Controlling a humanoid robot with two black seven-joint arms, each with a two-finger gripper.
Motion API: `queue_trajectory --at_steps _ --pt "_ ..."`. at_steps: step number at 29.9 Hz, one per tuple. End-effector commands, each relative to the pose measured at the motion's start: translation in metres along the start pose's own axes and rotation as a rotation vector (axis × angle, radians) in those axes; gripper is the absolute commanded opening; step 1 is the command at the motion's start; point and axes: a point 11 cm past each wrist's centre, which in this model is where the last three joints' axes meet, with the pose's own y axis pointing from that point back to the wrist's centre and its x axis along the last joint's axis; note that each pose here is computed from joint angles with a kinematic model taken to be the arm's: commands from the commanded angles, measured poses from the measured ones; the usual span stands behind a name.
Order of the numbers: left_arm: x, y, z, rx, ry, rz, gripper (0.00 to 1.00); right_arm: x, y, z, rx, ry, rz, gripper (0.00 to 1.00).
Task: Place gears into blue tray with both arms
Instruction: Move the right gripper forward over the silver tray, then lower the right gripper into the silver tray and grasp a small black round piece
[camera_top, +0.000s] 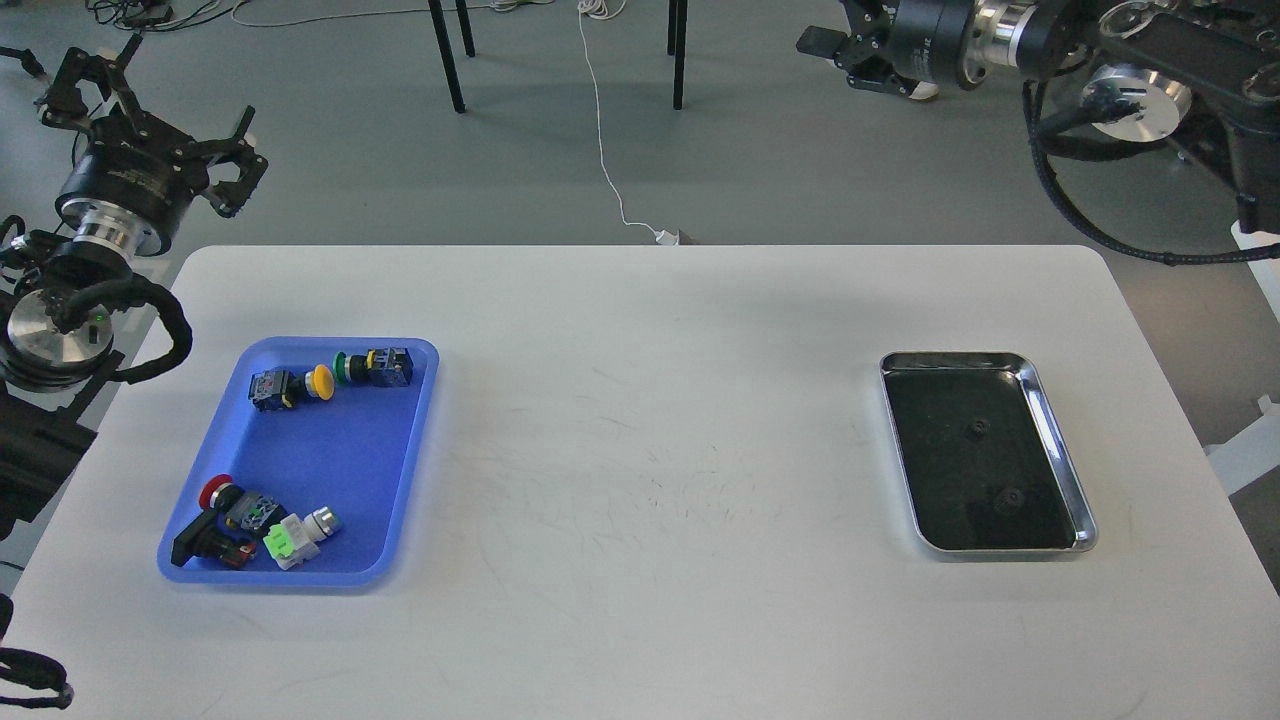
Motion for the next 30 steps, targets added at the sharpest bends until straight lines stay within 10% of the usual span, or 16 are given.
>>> queue_trajectory --at_steps 1,13,25,30 --pt "-0.001 0.000 0.002 -0.004 0.001 -0.004 0.98 -0.027 -0.003 0.007 -0.147 0.188 -0.145 0.99" --pt "0.001 0.003 0.002 -0.004 0.003 -0.021 0.98 -0.091 0.063 0.128 -0.552 0.640 -0.538 0.96" --pt "0.004 0.005 0.001 -0.001 0.001 -0.013 0.98 -0.124 0.072 0.196 -0.617 0.694 -0.629 0.92" --pt "0.005 0.006 0.001 0.000 0.000 -0.011 0.98 -0.133 0.076 0.217 -0.645 0.674 -0.645 0.75"
